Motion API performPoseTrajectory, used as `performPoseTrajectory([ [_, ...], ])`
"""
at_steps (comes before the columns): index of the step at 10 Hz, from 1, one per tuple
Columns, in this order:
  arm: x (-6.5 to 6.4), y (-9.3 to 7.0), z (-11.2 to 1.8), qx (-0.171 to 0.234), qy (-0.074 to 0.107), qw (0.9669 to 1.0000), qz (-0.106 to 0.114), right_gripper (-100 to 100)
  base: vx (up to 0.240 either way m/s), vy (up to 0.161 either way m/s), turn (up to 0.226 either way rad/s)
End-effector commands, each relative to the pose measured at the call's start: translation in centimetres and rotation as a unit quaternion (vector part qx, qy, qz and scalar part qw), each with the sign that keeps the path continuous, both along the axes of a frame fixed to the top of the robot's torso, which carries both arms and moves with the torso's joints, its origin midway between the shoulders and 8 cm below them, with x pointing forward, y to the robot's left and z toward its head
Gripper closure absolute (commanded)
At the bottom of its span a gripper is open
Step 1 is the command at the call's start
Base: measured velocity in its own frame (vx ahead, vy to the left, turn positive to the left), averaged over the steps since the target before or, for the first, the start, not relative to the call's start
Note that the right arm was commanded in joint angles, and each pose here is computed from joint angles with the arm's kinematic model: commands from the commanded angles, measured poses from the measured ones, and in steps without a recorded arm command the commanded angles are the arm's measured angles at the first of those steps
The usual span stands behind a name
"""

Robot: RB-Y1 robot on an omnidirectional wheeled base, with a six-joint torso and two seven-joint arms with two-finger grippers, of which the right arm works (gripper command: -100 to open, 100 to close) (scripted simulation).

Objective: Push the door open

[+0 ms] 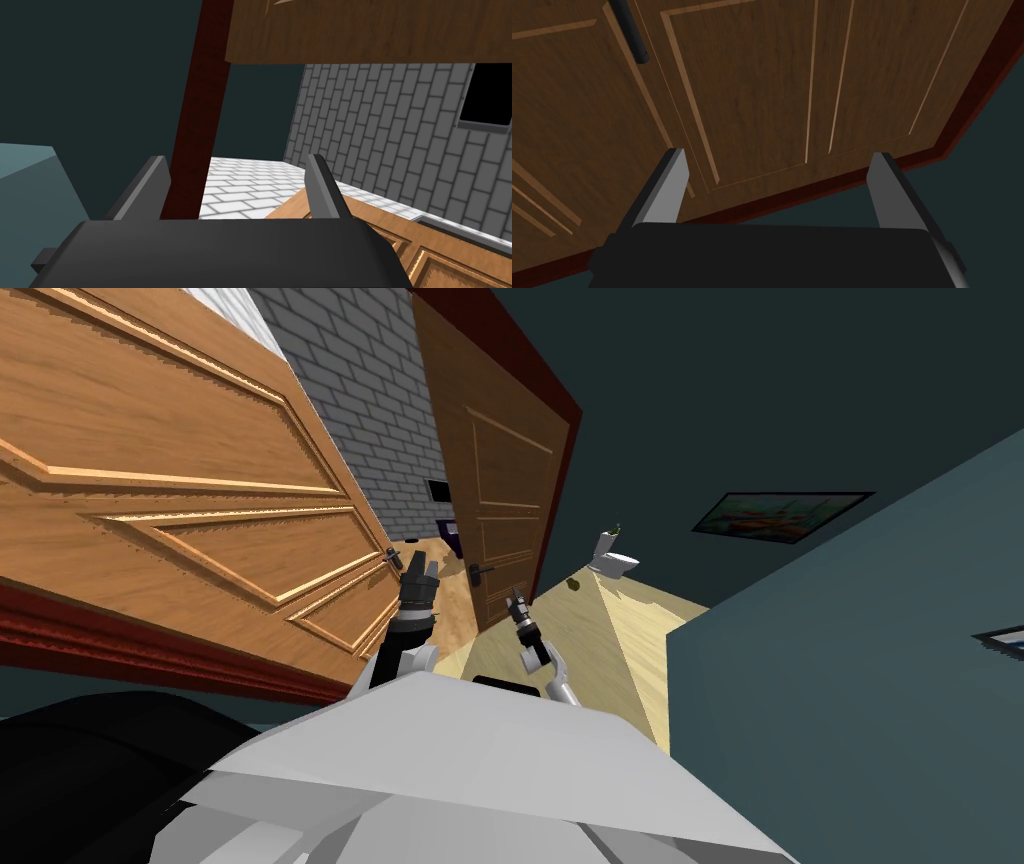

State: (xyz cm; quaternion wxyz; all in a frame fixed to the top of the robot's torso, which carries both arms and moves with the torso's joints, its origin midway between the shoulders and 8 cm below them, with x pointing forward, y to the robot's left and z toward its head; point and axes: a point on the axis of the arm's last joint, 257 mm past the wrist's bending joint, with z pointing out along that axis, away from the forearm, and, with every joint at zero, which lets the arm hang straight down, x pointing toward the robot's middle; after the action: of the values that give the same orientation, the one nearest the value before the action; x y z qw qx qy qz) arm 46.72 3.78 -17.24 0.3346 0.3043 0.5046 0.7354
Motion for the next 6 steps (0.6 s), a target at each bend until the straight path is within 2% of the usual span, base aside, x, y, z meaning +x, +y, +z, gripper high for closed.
performPoseTrajectory([
  [1,-0.5,1.6,-1.3,-0.013,0.011,0.9997,0.018,-100,0.142,0.047,-0.053],
  [4,-0.9,3.7,-3.1,-0.032,0.024,0.9983,0.042,-100,0.11,0.031,-0.042],
  [5,-1.1,4.9,-4.2,-0.045,0.032,0.9969,0.057,-100,0.131,0.032,-0.059],
  [6,-1.3,5.4,-4.8,-0.051,0.036,0.996,0.064,-100,0.146,0.052,-0.052],
])
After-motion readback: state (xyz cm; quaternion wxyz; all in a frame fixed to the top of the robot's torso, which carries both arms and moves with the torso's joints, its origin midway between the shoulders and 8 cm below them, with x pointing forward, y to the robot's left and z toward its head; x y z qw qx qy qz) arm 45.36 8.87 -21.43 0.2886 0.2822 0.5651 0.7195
